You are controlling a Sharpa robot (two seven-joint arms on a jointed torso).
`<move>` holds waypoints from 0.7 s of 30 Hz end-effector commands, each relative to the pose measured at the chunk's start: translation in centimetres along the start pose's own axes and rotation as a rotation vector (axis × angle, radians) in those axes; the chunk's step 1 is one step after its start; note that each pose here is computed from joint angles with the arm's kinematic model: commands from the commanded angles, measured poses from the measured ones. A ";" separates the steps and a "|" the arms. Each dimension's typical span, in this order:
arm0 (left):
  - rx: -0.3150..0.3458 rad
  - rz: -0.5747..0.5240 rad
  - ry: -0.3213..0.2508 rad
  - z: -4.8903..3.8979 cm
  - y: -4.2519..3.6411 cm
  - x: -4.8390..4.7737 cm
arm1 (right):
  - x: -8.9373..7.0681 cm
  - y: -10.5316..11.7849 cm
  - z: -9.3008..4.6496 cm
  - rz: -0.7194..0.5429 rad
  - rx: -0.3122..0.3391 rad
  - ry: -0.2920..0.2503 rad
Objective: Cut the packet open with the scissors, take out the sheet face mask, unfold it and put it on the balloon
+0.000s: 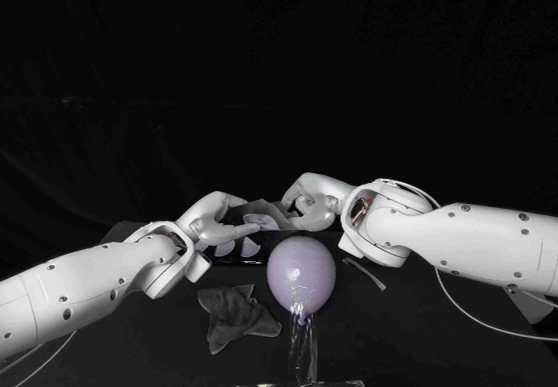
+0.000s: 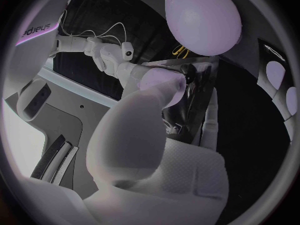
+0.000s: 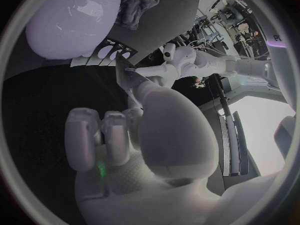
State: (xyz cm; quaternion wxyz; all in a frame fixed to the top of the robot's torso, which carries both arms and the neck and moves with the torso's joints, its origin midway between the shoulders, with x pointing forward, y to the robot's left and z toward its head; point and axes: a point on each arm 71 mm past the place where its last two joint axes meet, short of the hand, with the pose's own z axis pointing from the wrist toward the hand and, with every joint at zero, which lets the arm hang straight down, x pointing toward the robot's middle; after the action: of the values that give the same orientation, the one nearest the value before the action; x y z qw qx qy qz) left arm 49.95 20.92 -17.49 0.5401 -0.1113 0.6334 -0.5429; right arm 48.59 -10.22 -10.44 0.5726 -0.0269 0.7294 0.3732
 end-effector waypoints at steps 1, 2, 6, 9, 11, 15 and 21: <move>-0.029 -0.077 -0.084 0.15 0.15 -0.67 | -0.2 -0.4 0.1 0.070 0.062 -0.027; -0.042 -0.083 -0.095 0.14 0.30 -0.81 | -0.2 -0.5 0.1 0.074 0.069 -0.028; -0.102 -0.104 -0.130 -0.03 1.08 -1.47 | -0.4 -1.0 0.2 0.090 0.102 -0.040; -0.149 -0.120 -0.160 -0.28 1.86 -2.21 | -0.6 -1.6 0.3 0.097 0.132 -0.054; -0.173 -0.131 -0.180 -0.47 2.33 -2.70 | -0.8 -1.9 0.5 0.098 0.150 -0.063; -0.217 -0.149 -0.236 -1.06 3.47 -4.12 | -1.1 -2.7 0.8 0.095 0.192 -0.089; -0.241 -0.157 -0.303 -2.08 4.35 -5.78 | -1.6 -3.9 1.4 0.088 0.253 -0.135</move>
State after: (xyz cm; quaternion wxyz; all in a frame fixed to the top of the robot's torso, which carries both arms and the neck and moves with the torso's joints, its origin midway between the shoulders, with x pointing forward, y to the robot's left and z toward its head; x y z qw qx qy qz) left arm 52.32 27.46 -18.29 0.5650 -0.2728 0.6116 -0.4821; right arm 51.74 -12.39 -11.10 0.5909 0.0786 0.7355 0.3219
